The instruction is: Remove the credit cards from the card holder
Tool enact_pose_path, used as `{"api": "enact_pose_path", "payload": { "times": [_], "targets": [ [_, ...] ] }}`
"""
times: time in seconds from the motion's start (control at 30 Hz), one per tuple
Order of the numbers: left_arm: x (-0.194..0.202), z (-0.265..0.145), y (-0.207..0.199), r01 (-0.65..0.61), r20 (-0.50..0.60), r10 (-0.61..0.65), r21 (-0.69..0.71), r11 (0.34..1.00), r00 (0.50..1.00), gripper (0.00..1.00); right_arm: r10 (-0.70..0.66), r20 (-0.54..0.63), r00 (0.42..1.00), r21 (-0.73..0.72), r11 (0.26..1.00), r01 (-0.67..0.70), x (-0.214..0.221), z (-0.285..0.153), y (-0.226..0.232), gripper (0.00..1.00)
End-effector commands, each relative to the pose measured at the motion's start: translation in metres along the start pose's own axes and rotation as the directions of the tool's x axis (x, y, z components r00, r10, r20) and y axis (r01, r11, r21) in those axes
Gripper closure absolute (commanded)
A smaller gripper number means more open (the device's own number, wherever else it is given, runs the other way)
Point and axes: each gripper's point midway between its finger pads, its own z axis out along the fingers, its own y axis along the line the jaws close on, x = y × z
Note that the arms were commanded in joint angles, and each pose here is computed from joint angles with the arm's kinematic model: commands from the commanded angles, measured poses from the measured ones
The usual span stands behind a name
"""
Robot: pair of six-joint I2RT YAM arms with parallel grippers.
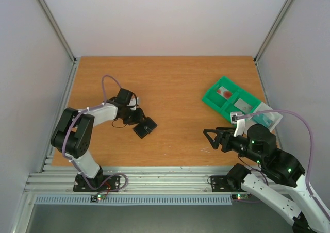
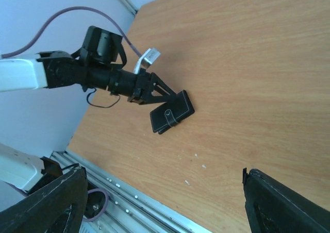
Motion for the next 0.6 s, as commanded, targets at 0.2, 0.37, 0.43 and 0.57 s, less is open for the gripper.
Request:
{"api": "enact_pose_path", "payload": {
  "times": [0.2, 0.37, 0.43, 0.57],
  "targets": [
    [0.067, -0.004, -0.040, 0.062, -0.119, -0.044, 0.148, 0.987, 0.992, 0.62, 0.039, -0.137, 0.990, 0.055, 0.998, -0.032, 0.023, 0.025, -0.010, 0.19],
    [0.078, -0.013, -0.053, 0.105, -0.098, -0.085, 0.216, 0.971, 0.992, 0.63, 0.038, -0.215, 0.976, 0.114, 0.993, -0.014, 0.032, 0.041, -0.018, 0.23],
    [0.083, -0.013, -0.056, 0.126, -0.095, -0.107, 0.225, 0.966, 0.990, 0.64, 0.050, -0.259, 0.965, 0.119, 0.993, -0.019, 0.038, 0.049, -0.018, 0.24],
    [0.093, -0.017, -0.058, 0.142, -0.071, -0.129, 0.213, 0.967, 0.989, 0.62, 0.085, -0.312, 0.946, 0.151, 0.988, -0.039, 0.046, 0.063, -0.022, 0.26]
  ]
}}
